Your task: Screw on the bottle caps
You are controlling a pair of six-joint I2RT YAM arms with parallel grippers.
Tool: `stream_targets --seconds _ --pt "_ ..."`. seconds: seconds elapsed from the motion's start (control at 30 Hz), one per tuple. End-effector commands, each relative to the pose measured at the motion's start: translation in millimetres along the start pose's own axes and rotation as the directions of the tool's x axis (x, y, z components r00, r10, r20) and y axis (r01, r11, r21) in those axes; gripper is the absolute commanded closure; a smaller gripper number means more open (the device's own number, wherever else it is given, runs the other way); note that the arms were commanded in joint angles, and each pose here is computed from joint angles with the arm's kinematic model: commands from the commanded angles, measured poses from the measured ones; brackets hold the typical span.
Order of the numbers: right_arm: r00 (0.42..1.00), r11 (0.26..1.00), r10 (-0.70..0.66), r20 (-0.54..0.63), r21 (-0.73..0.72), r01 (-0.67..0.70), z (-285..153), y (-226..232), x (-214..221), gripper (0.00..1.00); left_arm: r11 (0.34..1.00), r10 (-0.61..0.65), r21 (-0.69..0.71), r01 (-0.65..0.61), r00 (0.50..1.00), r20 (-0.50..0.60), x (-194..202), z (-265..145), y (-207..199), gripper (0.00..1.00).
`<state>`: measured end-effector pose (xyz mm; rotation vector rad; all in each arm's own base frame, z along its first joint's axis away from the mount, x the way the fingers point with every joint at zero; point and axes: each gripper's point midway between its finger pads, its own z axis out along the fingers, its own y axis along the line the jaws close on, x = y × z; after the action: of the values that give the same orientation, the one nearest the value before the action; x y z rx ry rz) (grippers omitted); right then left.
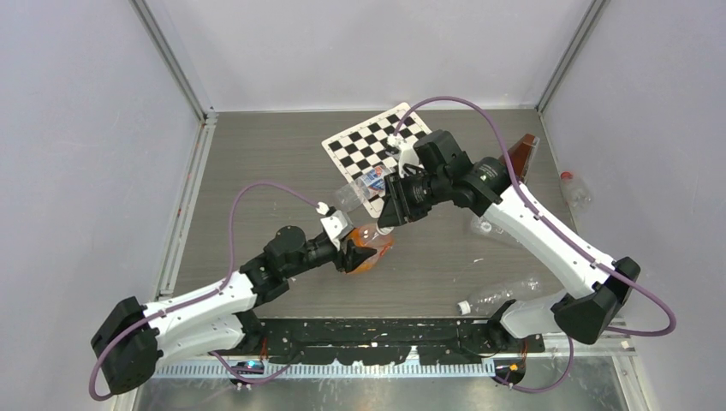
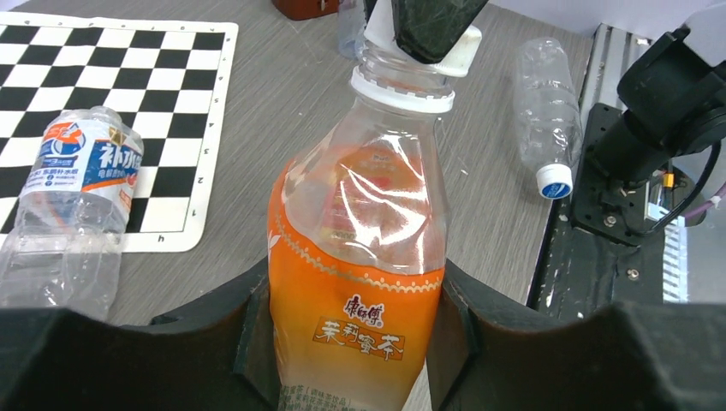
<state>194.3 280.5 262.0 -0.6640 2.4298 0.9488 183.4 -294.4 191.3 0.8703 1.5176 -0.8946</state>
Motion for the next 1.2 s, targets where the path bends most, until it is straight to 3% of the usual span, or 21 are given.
stream_targets --seconds 0.0,0.5,0.9,1.17 --pt "0.997 1.000 0.010 -0.074 -0.009 -0.010 -6 6 2 0.99 0.996 0.020 0.075 -0.039 0.970 0.241 -75 6 -15 1.00" --pt "0.980 0.995 -0.098 -0.172 -0.023 0.096 -19 3 12 0.99 0.990 0.025 0.131 -0.058 0.971 0.239 -76 11 -24 1.00" --pt "0.987 0.991 0.071 -0.142 0.125 -0.053 -5 -16 3 0.99 0.996 0.089 -0.019 -0.088 0.940 0.328 -107 20 3 1.00" --pt "0.976 0.951 0.201 -0.080 0.254 -0.175 -2 -33 -3 0.99 0.988 0.127 -0.139 -0.073 0.893 0.431 -130 19 23 1.00"
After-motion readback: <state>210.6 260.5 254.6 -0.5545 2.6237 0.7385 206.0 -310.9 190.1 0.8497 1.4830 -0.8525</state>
